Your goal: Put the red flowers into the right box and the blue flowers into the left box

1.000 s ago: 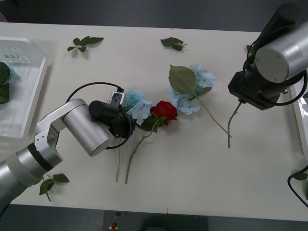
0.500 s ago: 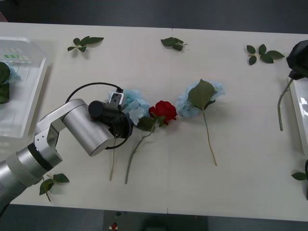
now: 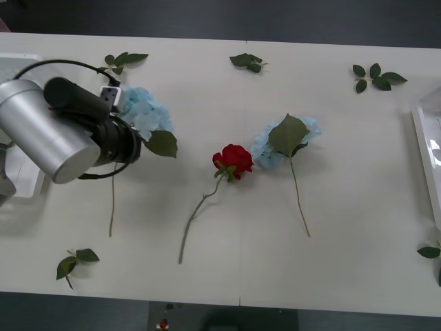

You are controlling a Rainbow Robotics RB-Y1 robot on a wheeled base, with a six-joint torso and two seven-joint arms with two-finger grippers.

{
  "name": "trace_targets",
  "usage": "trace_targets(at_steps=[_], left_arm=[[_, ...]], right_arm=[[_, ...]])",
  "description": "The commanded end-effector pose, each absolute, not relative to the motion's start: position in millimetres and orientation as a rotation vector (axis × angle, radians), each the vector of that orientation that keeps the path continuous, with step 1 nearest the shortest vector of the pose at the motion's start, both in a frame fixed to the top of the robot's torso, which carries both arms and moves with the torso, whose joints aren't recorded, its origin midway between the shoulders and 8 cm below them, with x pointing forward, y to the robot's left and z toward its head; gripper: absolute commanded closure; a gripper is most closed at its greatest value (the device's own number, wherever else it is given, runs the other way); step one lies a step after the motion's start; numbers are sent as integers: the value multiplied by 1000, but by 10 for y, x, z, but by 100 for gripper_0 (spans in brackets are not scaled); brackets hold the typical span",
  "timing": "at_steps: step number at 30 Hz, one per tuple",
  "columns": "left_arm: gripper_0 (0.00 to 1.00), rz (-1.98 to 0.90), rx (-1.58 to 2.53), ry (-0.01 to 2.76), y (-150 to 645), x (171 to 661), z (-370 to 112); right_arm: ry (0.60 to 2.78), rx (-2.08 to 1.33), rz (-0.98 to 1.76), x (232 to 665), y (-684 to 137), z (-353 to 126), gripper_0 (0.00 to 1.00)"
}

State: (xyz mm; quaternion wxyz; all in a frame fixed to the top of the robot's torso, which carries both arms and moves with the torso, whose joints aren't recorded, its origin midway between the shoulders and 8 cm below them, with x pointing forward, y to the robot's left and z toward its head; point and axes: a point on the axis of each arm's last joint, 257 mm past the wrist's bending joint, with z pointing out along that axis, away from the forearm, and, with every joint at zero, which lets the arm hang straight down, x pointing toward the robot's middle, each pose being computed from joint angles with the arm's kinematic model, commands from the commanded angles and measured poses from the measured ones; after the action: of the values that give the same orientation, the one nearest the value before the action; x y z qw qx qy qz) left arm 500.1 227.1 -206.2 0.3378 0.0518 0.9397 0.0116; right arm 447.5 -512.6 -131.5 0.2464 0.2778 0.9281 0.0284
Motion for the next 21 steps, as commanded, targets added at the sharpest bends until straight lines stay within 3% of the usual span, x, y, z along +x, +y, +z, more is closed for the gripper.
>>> trace_targets(at_steps=[1,21], left_arm=[[100,182,204,2419,2788,5084,-1596],[100,516,-43,2422,4872,5347,-1502]], right_arm=[[2507,638,-31,4570,-5489,-1154,100],[2413,579,-167,4851,-6335,-1695,100]])
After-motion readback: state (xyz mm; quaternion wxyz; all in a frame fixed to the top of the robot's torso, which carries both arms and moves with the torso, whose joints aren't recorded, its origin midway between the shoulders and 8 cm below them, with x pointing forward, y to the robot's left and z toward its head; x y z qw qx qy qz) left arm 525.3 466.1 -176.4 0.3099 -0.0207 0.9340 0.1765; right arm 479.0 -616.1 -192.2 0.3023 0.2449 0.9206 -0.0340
